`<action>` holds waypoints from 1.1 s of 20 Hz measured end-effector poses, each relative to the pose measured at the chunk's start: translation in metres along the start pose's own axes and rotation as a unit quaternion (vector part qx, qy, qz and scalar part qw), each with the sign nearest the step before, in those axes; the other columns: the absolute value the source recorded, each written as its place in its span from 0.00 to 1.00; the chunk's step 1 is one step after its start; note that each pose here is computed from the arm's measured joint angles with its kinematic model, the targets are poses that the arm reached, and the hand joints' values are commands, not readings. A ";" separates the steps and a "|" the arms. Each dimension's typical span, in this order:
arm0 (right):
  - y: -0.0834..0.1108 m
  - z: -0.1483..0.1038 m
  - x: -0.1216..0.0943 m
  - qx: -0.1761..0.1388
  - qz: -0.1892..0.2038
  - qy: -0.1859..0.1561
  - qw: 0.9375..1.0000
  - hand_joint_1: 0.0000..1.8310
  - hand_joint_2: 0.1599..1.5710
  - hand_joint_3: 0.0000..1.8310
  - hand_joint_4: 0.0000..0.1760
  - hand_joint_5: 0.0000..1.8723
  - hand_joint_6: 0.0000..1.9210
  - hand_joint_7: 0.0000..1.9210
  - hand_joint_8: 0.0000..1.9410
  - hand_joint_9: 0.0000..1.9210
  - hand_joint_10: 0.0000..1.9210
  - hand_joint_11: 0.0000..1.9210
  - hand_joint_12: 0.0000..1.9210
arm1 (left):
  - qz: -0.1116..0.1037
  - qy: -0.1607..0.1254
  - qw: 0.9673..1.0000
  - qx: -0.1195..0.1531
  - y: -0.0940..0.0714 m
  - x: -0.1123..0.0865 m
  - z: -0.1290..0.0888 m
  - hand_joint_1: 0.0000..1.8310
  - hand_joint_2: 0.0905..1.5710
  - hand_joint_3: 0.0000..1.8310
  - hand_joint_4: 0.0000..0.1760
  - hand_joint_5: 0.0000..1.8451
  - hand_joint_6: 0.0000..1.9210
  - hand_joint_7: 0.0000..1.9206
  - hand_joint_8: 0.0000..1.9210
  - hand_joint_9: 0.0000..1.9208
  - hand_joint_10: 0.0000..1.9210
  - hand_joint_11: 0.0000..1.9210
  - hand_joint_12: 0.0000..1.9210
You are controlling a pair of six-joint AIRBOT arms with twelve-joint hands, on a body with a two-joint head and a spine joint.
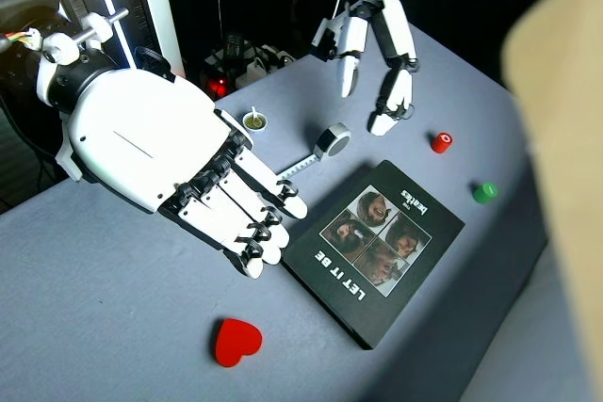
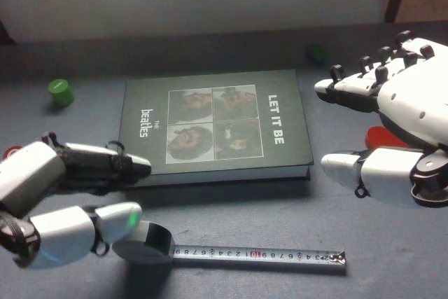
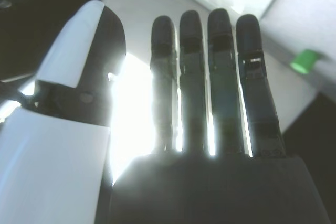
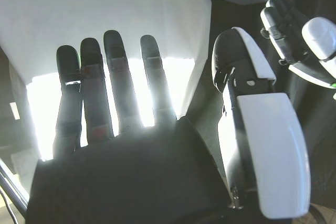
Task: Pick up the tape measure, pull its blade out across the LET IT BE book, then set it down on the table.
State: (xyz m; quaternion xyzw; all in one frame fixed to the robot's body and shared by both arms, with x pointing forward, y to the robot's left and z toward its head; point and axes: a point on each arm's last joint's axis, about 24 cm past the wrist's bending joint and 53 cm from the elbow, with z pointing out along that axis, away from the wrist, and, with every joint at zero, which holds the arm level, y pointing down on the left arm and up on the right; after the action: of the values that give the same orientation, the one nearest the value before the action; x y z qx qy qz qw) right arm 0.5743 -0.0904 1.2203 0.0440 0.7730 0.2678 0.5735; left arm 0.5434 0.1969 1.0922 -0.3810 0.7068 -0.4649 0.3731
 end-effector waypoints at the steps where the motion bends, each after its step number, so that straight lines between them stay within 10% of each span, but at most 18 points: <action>1: 0.000 0.000 0.000 -0.001 0.000 0.000 1.000 0.08 0.76 0.00 0.56 0.12 0.00 0.17 0.00 0.15 0.00 0.00 0.42 | 0.001 0.000 1.000 0.006 0.001 0.000 0.000 0.49 0.73 0.00 0.00 0.40 0.00 0.37 0.00 0.35 0.01 0.20 0.38; 22: 0.001 0.000 0.001 -0.003 0.002 0.002 1.000 0.10 0.76 0.00 0.52 0.12 0.00 0.17 0.00 0.16 0.00 0.00 0.41 | 0.041 0.009 0.998 0.046 0.040 0.007 0.010 0.51 0.73 0.00 0.00 0.41 0.00 0.39 0.00 0.37 0.00 0.21 0.38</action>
State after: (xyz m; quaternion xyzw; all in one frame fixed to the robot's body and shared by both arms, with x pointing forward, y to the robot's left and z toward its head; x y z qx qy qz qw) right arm 0.5737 -0.0890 1.2201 0.0438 0.7733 0.2711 0.5715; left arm 0.5419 0.1975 1.0506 -0.3298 0.7030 -0.4845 0.4030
